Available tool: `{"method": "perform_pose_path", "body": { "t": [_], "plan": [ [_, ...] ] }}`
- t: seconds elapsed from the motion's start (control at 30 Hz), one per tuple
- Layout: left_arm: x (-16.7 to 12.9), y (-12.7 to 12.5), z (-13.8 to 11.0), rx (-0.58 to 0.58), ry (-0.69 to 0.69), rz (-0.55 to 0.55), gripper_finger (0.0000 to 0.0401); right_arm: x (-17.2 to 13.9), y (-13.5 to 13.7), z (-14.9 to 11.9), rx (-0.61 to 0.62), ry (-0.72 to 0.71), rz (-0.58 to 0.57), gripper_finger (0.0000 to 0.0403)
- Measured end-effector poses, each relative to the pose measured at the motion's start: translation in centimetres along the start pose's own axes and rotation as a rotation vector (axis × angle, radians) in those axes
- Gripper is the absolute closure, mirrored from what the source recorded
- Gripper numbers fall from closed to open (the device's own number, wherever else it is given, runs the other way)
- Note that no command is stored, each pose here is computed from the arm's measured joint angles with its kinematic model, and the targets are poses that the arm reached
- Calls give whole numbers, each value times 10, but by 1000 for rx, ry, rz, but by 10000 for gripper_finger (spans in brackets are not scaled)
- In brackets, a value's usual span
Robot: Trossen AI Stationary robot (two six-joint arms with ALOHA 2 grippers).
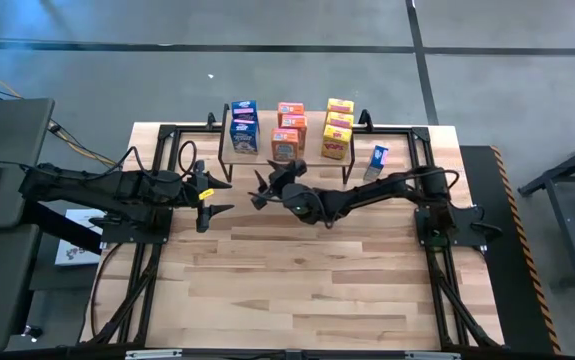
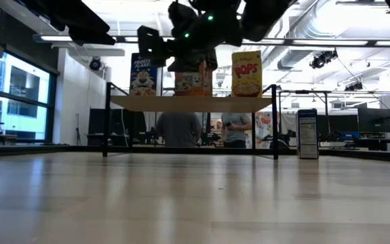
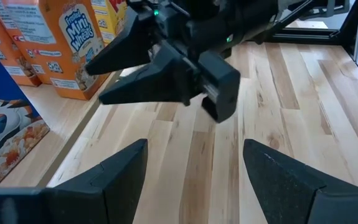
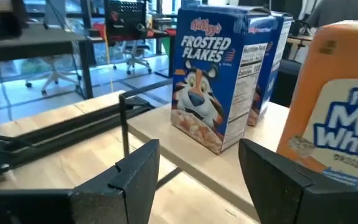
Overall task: Stack cereal on shelf
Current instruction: Put the orange cereal box aligned with the other orange cereal boxes on the shelf
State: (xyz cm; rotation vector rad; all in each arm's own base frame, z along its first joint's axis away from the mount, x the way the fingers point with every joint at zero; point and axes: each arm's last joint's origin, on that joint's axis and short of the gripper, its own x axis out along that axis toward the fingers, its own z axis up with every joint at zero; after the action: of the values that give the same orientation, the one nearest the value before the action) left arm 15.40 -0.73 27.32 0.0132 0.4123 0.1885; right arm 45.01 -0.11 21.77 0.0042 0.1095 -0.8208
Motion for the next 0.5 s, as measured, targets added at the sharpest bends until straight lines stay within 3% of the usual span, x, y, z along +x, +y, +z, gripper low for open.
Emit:
{"method": "perform_pose_path", "body": {
  "t": [0.5],
  "plan": [
    [0,0,0,0,1,0,144,11,1,-4,11,5,-108,189]
  ]
}}
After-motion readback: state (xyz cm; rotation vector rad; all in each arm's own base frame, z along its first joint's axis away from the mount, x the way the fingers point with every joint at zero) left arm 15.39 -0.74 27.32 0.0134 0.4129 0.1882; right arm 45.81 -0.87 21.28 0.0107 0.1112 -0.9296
